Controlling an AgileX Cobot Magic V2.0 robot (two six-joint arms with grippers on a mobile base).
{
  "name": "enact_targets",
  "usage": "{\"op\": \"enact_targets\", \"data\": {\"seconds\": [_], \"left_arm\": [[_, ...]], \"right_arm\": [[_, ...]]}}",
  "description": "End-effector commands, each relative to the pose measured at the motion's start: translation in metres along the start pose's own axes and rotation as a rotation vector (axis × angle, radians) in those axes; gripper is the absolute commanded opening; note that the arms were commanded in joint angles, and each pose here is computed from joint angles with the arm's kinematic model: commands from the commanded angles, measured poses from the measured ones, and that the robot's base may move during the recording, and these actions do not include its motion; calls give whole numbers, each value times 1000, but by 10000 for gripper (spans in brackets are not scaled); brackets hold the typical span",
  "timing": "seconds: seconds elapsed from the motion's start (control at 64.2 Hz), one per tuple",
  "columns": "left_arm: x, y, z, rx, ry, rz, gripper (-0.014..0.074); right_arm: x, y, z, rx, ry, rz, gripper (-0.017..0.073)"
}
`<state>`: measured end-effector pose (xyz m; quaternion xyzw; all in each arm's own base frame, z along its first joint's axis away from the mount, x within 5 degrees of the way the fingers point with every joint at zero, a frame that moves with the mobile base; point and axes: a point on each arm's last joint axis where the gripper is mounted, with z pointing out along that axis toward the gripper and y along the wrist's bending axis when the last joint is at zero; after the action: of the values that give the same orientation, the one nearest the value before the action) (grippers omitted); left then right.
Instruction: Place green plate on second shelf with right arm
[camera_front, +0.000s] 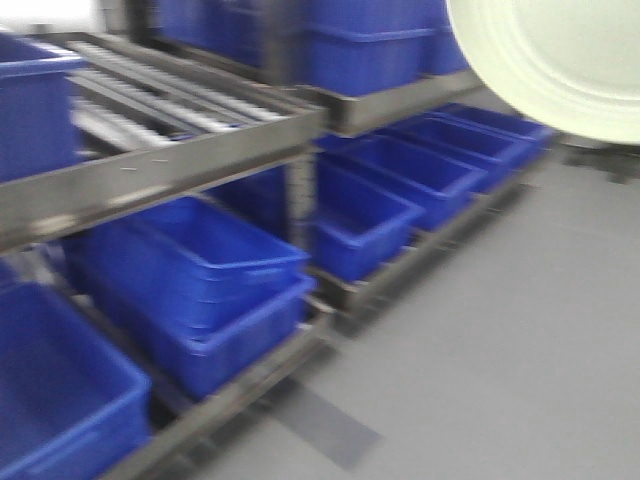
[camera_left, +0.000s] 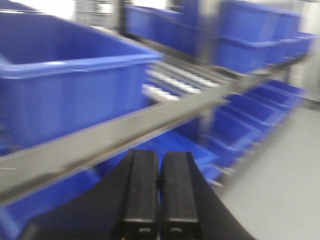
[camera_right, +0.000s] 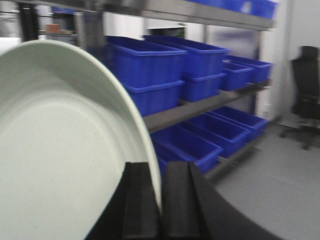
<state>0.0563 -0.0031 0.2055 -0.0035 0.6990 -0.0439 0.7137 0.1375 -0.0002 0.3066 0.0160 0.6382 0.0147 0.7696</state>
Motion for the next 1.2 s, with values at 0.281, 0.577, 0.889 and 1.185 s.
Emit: {"op": "enact_targets", "data": {"seconds": [0.281,0.577,0.889,1.185], "left_arm": [[5,0,0,12,-58,-7,131],[5,0,0,12,-58,-7,131],[5,0,0,12,-58,-7,131],[5,0,0,12,-58,-7,131]], "right_arm": [[-21,0,1,4,-147,8,32],[-21,0,1,4,-147,8,32],[-21,0,1,5,-147,8,32],[-21,0,1,5,-147,8,32]]}}
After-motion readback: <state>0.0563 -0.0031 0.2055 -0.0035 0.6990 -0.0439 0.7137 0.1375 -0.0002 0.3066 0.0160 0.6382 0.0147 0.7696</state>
